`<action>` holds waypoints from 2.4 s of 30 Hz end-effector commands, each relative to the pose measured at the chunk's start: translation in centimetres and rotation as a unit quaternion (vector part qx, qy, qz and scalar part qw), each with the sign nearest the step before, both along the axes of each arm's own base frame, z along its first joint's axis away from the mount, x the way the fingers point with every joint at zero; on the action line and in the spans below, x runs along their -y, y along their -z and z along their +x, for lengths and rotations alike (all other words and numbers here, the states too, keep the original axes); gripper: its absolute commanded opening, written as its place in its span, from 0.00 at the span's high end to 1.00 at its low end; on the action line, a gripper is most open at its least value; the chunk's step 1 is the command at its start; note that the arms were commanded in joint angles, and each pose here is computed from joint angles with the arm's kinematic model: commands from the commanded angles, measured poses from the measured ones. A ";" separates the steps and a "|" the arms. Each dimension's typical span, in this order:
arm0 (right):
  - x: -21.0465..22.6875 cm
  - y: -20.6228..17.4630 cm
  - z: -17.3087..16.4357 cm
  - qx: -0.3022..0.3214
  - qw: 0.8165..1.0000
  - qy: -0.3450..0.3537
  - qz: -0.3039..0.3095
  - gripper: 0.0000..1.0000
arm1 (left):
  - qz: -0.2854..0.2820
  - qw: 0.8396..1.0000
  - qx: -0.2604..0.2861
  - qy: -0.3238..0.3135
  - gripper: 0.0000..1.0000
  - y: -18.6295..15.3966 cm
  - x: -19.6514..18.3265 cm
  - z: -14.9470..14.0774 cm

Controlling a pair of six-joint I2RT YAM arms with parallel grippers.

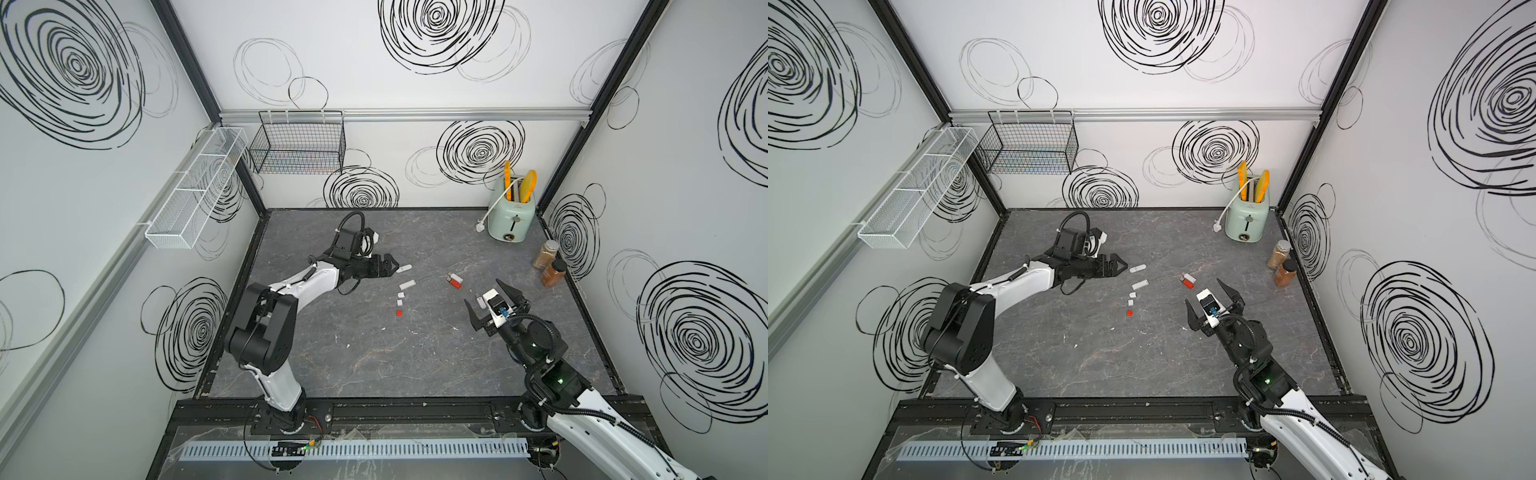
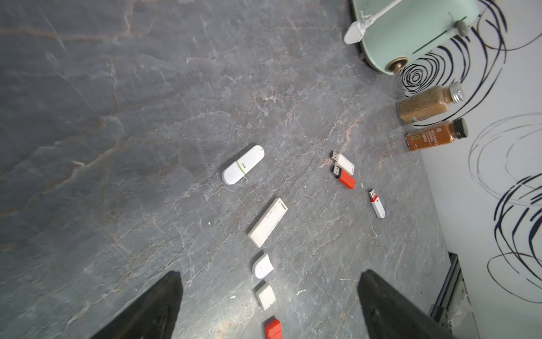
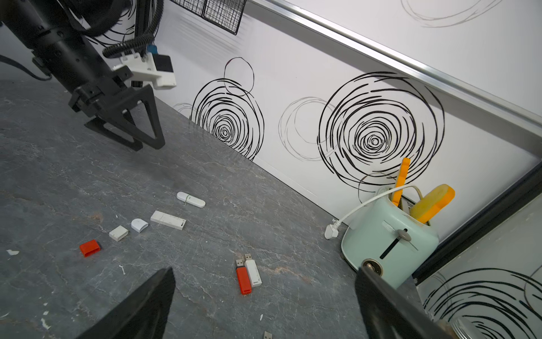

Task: Close the usb drive cover
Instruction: Adjust the USB drive at the center of the board.

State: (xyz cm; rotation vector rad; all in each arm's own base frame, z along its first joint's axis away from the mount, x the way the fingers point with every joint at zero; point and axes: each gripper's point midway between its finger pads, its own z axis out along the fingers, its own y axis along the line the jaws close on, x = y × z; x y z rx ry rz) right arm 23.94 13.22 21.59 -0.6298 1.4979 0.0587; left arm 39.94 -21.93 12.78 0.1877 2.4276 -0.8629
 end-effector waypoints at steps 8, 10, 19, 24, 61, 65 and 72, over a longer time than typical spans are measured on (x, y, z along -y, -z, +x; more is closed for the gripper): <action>-2.5 -1.2 1.4 -0.092 0.995 -0.028 0.005 0.01 | 0.113 0.989 0.092 -0.026 0.02 -3.2 -5.5 -1.6; -3.4 -1.3 2.0 -0.114 0.993 -0.036 0.011 0.01 | 0.099 0.986 0.128 -0.031 0.02 -4.7 -6.3 -1.7; -6.2 2.1 6.4 -0.254 0.964 0.026 0.078 0.01 | 0.086 0.974 0.203 -0.042 0.02 -6.5 -9.7 -2.9; -9.3 5.8 8.0 -0.306 0.950 0.017 0.057 0.01 | 0.102 0.970 0.213 -0.061 0.02 -5.9 -11.9 -3.3; -14.4 20.1 14.5 -0.430 0.899 0.079 -0.013 0.01 | 0.126 0.967 0.219 -0.037 0.02 -3.7 -12.4 -4.8; -14.4 20.2 14.6 -0.429 0.900 0.080 -0.017 0.01 | 0.124 0.967 0.220 -0.033 0.02 -3.7 -12.3 -4.9; -13.8 20.8 14.8 -0.432 0.897 0.089 -0.023 0.01 | 0.122 0.967 0.220 -0.032 0.02 -3.7 -12.2 -5.0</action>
